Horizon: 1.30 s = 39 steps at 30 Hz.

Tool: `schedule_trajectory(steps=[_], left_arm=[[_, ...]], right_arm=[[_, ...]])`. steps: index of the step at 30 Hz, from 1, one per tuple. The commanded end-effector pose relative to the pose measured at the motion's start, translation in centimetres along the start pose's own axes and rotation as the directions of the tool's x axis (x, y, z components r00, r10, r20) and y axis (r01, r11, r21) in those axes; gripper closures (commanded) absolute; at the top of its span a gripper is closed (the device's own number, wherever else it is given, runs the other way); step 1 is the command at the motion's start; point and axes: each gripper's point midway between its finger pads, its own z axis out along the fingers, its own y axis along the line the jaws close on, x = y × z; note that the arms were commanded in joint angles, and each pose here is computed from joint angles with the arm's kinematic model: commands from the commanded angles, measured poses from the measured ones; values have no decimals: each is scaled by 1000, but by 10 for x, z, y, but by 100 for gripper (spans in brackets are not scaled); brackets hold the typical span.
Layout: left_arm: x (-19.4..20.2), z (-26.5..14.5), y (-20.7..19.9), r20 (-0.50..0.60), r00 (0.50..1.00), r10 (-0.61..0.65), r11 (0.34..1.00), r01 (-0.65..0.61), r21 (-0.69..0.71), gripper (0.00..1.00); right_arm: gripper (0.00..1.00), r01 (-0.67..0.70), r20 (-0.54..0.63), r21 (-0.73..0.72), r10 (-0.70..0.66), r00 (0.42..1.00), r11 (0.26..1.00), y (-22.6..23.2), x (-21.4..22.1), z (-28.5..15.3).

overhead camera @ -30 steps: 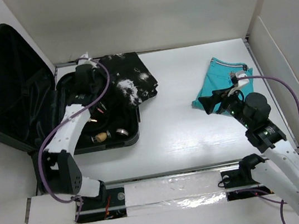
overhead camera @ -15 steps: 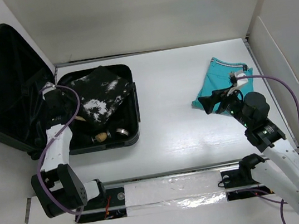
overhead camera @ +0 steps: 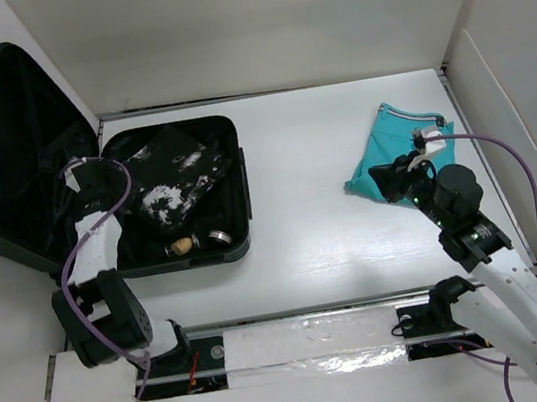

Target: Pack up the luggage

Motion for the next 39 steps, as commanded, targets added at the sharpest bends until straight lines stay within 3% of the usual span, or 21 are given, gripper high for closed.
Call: schedule_trajectory(steps=[1,5,7,8,9,12,14,15,16,17,18,19,20,22,24,25,26,27,28,35,39], left_arm=[[-47,-56,-33,188,981,-48,988,20,151,31],[-49,-109,-69,283,958,-40,951,-50,304,32],[-42,-140,-92,325,945,-32,906,-110,410,35],[-37,-149,-98,330,944,-27,888,-129,441,37],[-28,-160,-113,329,944,-19,851,-157,501,45],[-5,-181,-136,271,963,-14,748,-169,642,80],[17,-188,-153,189,982,-26,684,-120,720,94],[27,-193,-166,180,983,-27,637,-121,761,100],[38,-201,-179,165,986,-18,604,-121,788,100],[81,-214,-206,110,992,63,542,-127,831,100],[86,-227,-225,134,990,47,515,-139,846,100],[107,-235,-241,131,987,87,492,-157,856,100],[165,-245,-261,110,973,204,463,-195,865,100],[186,-262,-289,178,953,246,455,-275,847,100],[231,-273,-305,198,928,316,438,-328,837,95],[254,-276,-310,196,914,355,403,-339,850,84],[259,-272,-310,193,911,365,408,-343,846,84],[276,-282,-311,179,904,389,354,-326,876,72],[284,-281,-312,158,903,400,344,-308,887,69],[331,-283,-288,129,876,465,293,-290,911,66],[330,-280,-274,167,876,452,309,-330,892,65]], right_arm=[[86,-5,27,54,3,1000,999,-9,-6,6],[91,-20,-5,145,21,1000,989,-27,6,16],[79,-33,-21,179,38,999,983,-34,14,21],[73,-36,-20,221,41,999,975,-43,18,27],[57,-47,-24,241,55,998,969,-47,22,30],[26,-69,-56,342,93,994,937,-66,39,36],[15,-83,-44,440,114,992,894,-89,44,34],[2,-113,-24,476,141,990,872,-97,46,33],[0,-129,-5,512,152,988,849,-108,48,34],[0,-143,13,573,165,986,807,-131,53,28],[0,-178,45,610,190,981,772,-145,55,25],[0,-197,59,643,208,976,740,-160,60,23],[0,-227,96,702,226,969,675,-189,59,10],[0,-281,127,731,281,951,622,-211,64,0],[0,-345,190,773,325,927,532,-243,70,-20],[0,-384,236,783,337,911,489,-261,71,-33],[0,-384,235,785,339,911,487,-262,72,-32],[0,-418,278,796,350,895,438,-277,73,-46],[0,-435,297,797,355,886,419,-284,73,-51],[0,-539,255,739,573,779,403,-306,119,-40],[2,-642,171,609,713,680,466,-288,137,-10]])
